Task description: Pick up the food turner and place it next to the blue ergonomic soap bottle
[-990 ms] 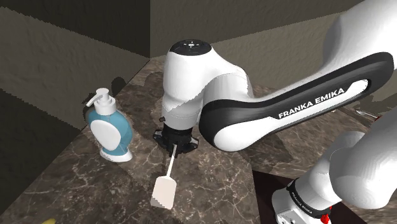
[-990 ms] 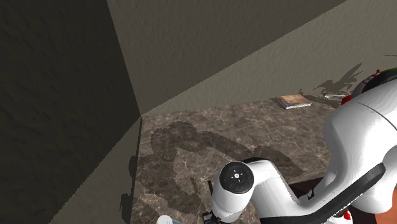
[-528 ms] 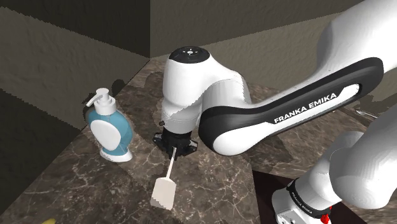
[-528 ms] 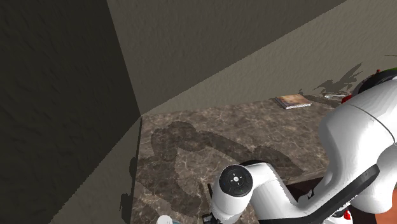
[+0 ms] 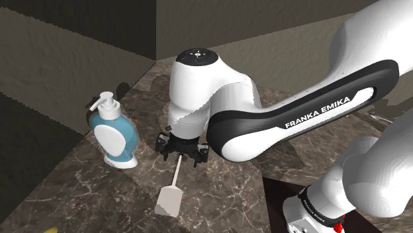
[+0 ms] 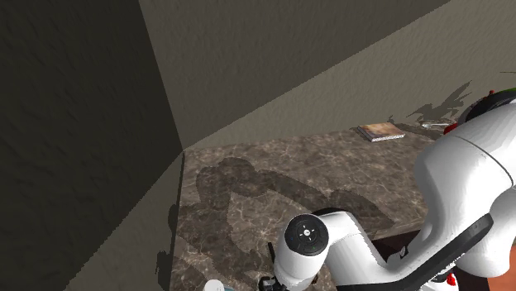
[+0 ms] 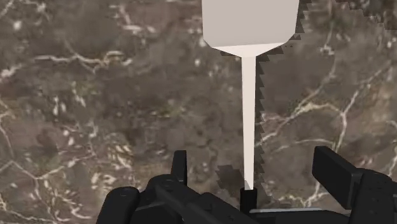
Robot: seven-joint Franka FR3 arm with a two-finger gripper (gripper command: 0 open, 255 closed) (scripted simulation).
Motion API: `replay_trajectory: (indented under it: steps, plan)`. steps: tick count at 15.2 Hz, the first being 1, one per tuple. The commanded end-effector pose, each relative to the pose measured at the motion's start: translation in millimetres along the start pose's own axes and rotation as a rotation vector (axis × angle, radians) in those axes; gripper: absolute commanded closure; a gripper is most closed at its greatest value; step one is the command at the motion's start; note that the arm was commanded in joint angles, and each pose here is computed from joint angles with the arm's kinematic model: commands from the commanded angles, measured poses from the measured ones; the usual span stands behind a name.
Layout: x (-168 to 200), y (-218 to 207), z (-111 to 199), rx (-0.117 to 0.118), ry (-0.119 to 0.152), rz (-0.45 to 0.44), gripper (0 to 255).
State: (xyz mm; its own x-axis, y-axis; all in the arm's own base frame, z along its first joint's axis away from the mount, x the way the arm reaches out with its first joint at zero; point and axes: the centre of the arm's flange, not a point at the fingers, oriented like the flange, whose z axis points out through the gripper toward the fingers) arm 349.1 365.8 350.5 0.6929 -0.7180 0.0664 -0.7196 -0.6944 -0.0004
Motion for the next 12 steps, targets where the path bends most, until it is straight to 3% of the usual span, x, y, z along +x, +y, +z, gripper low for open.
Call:
replay_trajectory:
  steps: [1, 4, 12]
  plan:
    - [0, 0, -13, 0.000, 0.000, 0.000, 0]
    - [0, 0, -50, 0.000, 0.000, 0.000, 0]
    - [0, 0, -50, 0.000, 0.000, 0.000, 0]
